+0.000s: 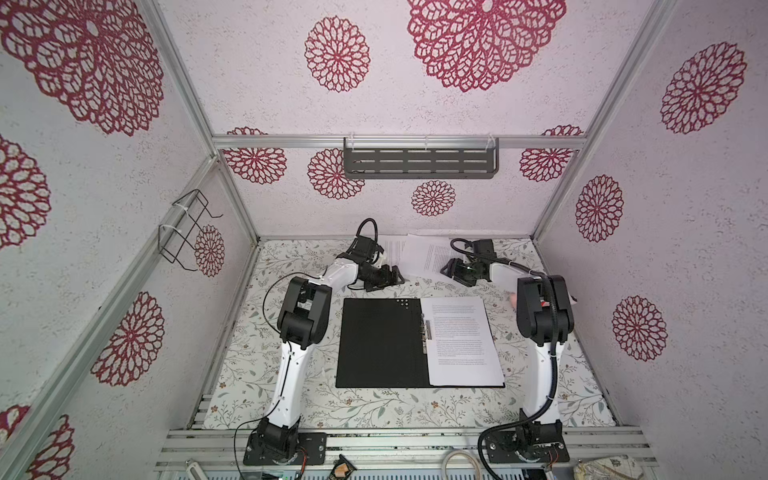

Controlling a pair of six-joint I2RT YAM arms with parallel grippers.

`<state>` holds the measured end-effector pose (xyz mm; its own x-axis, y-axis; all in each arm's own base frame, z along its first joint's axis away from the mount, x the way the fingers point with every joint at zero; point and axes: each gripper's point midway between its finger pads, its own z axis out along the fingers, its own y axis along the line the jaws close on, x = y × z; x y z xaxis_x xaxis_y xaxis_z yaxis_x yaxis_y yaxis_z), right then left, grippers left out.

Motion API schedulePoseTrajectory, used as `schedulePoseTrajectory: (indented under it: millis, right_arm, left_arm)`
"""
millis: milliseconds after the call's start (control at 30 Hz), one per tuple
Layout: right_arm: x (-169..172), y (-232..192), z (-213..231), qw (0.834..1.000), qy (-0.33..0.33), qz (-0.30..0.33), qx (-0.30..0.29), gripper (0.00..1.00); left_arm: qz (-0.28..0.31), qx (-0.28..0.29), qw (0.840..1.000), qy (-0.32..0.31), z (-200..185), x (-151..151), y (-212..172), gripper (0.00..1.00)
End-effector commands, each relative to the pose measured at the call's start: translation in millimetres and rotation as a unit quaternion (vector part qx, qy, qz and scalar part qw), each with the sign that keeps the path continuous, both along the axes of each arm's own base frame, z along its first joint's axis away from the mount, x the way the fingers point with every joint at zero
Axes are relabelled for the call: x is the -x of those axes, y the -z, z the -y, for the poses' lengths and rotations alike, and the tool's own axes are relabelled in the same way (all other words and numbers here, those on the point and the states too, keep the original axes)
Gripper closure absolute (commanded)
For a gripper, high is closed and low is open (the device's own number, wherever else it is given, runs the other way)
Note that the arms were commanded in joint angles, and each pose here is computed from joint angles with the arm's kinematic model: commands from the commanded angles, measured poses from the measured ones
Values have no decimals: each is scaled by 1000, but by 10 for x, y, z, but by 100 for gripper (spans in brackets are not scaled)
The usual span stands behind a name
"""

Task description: Put the files into the folder

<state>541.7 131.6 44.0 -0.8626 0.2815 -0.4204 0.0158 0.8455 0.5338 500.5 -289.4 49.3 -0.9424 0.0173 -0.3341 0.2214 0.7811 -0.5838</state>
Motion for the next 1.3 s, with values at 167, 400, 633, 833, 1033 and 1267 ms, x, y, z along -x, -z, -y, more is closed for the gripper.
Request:
schedulePoseTrajectory:
  millis: [167,400,633,833,1033,1267]
  right_arm:
    - [566,145,291,995,-65,-48,53,35]
    - [663,82,141,990,-125,-28,59,39]
    - [753,25,-136,982,-178,-5,57,39]
    - [798,44,-237,978,-200,-5,63,38]
    - [900,97,-272,975,-212,-13,65,39]
    - [991,116,-299,972,-224,-16,65,39]
  left_arm:
    - [79,-5,997,23,269,-275,-388,8]
    - [78,8,995,54,626,-309,-277,7]
    - [64,17,996,61,712,-314,-78,7]
    - [61,12,996,65,706,-303,5,7]
    - [99,18,993,57,693,-336,-302,8]
    - [166,36,985,33,695,-465,-701,7]
